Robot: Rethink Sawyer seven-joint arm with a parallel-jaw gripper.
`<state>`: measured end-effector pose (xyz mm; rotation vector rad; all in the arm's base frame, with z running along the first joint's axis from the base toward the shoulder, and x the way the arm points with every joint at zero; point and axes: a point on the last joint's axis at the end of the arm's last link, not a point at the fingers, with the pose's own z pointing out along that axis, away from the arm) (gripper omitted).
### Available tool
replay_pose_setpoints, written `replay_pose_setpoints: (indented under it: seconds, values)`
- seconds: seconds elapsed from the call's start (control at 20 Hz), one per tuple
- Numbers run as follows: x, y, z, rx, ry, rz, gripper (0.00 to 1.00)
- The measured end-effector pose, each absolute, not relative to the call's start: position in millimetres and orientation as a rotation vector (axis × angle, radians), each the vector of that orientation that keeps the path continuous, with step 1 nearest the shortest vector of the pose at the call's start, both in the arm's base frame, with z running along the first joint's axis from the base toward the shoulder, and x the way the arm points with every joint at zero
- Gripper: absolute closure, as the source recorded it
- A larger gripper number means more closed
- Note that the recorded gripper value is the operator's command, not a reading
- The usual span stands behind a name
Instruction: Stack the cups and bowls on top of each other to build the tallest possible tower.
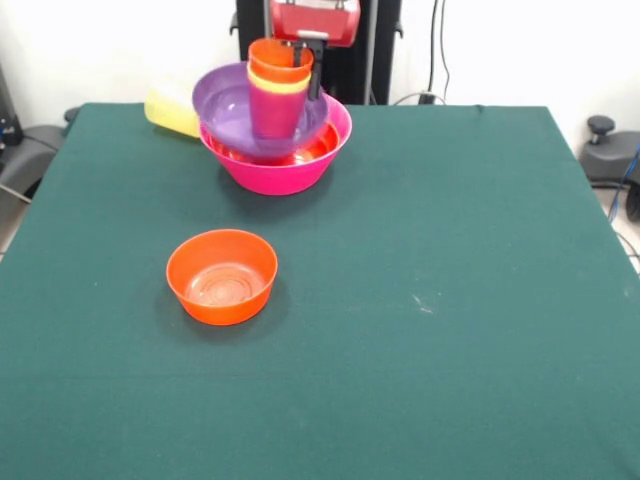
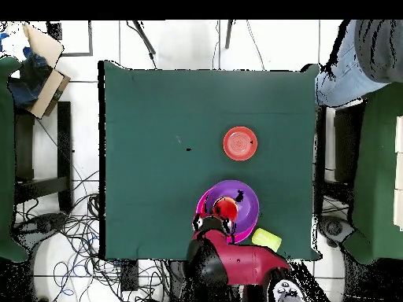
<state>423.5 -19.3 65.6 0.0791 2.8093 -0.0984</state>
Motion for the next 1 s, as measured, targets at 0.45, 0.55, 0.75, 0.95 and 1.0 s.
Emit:
replay_pose_setpoints:
  seconds: [0.45, 0.55, 0.75, 0.95, 1.0]
  values:
    - [426.1, -17.0, 52.6, 0.064, 2.714, -0.122, 1.0]
    - [425.2, -15.4, 50.9, 0.058, 2.712, -0.124, 1.0]
    - [424.3, -15.0, 49.8, 0.053, 2.704, -0.128, 1.0]
    - [424.2, -15.2, 49.6, 0.051, 2.698, -0.131, 1.0]
    - [423.4, -14.9, 48.7, 0.048, 2.695, -0.134, 0.0]
